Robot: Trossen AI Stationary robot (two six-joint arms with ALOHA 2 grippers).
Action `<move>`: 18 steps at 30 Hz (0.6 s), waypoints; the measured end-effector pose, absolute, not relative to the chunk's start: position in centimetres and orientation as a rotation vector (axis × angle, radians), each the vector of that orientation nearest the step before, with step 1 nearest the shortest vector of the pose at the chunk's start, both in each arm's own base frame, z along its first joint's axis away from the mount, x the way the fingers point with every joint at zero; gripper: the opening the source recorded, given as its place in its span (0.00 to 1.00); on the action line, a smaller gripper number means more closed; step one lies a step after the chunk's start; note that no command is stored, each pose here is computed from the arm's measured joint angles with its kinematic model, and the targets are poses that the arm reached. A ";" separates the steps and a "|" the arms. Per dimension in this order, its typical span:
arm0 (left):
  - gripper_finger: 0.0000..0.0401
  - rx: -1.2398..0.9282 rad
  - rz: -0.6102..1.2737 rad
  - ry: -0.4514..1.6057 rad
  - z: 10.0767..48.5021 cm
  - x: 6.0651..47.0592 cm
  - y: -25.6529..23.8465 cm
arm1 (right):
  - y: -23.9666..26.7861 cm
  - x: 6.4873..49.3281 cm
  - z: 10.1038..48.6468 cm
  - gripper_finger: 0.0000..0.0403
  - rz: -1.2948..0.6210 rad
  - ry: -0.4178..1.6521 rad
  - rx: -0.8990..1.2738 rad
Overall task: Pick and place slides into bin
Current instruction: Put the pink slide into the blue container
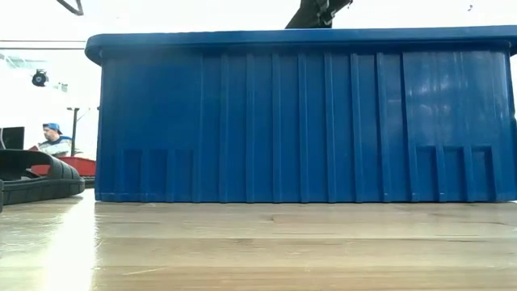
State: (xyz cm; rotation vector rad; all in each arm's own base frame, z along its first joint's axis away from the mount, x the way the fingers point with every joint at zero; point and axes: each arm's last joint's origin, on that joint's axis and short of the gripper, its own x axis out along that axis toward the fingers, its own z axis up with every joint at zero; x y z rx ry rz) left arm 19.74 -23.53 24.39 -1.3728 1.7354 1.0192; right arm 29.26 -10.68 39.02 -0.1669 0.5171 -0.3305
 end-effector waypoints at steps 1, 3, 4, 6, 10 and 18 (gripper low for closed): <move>0.56 -1.366 1.030 1.744 24.4 19.7 -23.7 | -10.7 29.3 39.0 0.42 -0.330 0.518 -0.167; 0.56 -1.357 1.045 1.745 24.0 19.8 -23.9 | -10.7 29.3 39.0 0.42 -0.331 0.516 -0.168; 0.56 -1.354 1.062 1.742 23.7 19.9 -24.0 | -10.7 29.3 39.0 0.42 -0.331 0.514 -0.168; 0.56 -1.339 1.091 1.739 23.0 20.0 -24.1 | -10.7 29.3 39.1 0.42 -0.332 0.510 -0.168; 0.56 -1.292 1.138 1.740 21.6 20.3 -24.5 | -10.7 29.3 39.1 0.42 -0.332 0.507 -0.169; 0.56 -1.154 1.229 1.759 19.3 19.8 -25.0 | -10.7 29.4 39.2 0.41 -0.334 0.496 -0.171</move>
